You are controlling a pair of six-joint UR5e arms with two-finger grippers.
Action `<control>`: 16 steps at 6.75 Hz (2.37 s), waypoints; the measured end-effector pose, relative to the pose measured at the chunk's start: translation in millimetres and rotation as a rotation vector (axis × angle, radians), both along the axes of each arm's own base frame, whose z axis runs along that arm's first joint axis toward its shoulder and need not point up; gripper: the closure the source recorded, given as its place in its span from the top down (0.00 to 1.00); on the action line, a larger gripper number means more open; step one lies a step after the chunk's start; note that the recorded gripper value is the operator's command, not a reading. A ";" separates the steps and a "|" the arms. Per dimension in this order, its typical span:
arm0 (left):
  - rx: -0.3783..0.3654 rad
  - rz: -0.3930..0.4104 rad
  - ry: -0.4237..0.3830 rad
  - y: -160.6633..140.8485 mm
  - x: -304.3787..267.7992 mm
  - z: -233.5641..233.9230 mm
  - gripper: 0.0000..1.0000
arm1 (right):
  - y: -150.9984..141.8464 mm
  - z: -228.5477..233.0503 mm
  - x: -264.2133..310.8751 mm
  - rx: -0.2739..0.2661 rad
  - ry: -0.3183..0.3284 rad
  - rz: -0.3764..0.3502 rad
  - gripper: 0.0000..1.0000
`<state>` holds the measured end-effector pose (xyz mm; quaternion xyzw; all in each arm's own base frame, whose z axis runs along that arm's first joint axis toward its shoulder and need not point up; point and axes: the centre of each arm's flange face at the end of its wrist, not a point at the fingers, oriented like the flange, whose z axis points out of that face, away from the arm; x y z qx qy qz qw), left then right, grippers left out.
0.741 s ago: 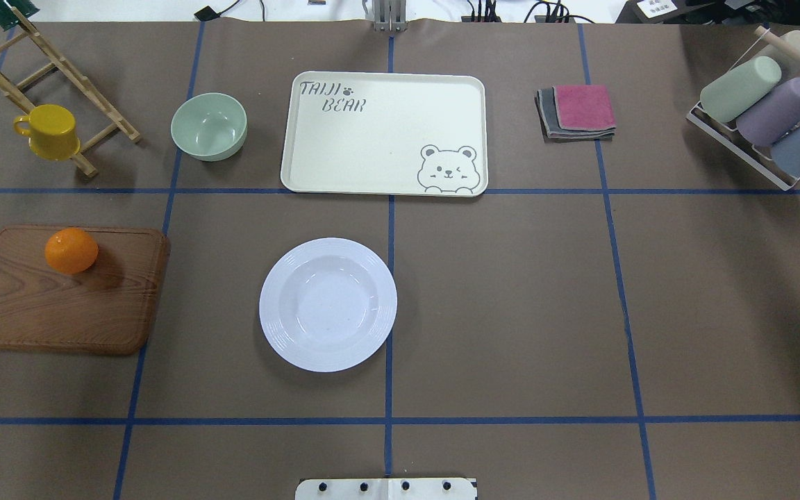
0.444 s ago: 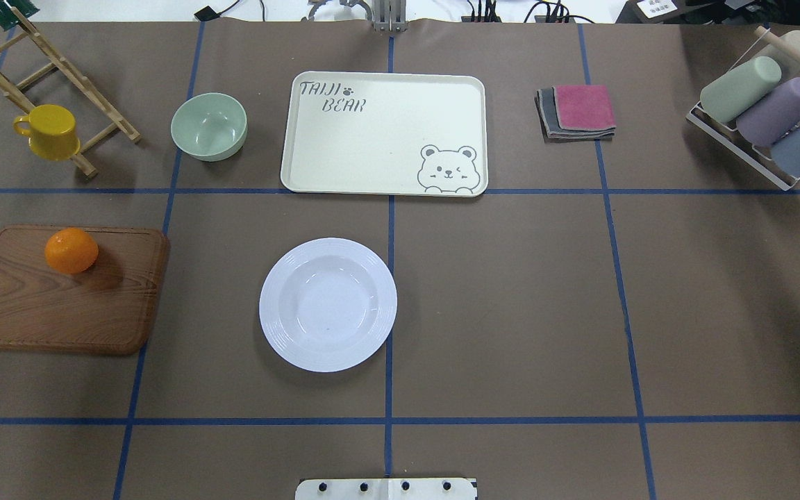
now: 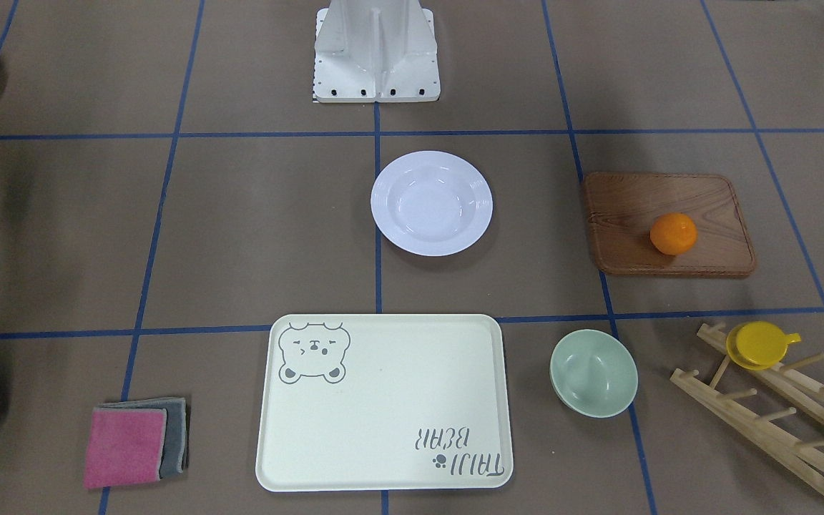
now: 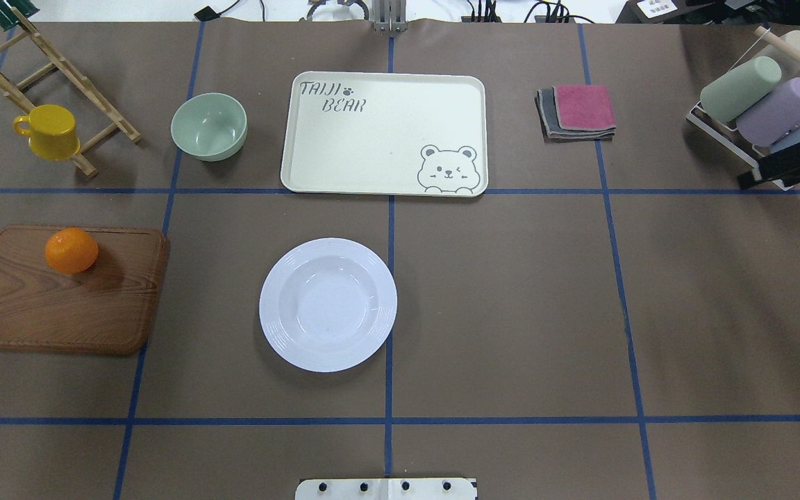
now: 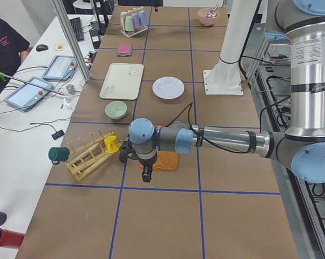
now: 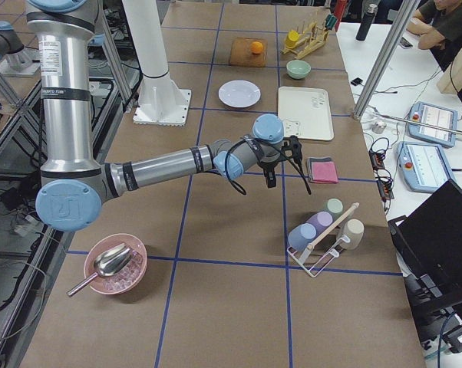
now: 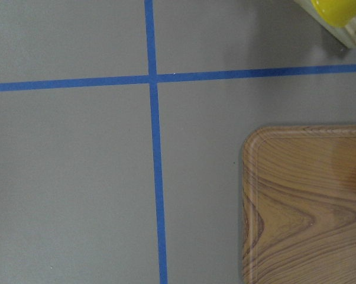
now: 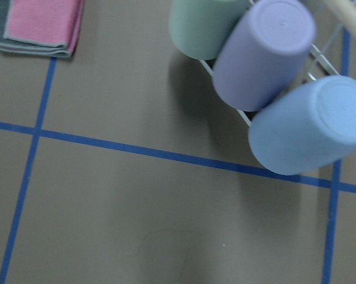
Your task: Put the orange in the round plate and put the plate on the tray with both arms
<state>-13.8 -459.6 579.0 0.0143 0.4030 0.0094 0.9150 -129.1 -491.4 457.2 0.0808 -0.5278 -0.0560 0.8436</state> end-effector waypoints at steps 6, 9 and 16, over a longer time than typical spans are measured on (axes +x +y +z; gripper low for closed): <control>-0.032 -0.090 0.062 -10.7 111.6 -45.8 0.99 | 98.0 -121.8 -213.7 -0.282 -0.544 0.094 1.00; -0.075 -0.128 0.039 -16.8 207.6 -79.9 0.98 | 136.4 -138.8 -265.0 -0.353 -0.643 0.133 1.00; -0.133 -0.107 0.011 -31.1 276.3 -48.6 0.96 | 153.9 -139.7 -285.3 -0.359 -0.651 0.139 1.00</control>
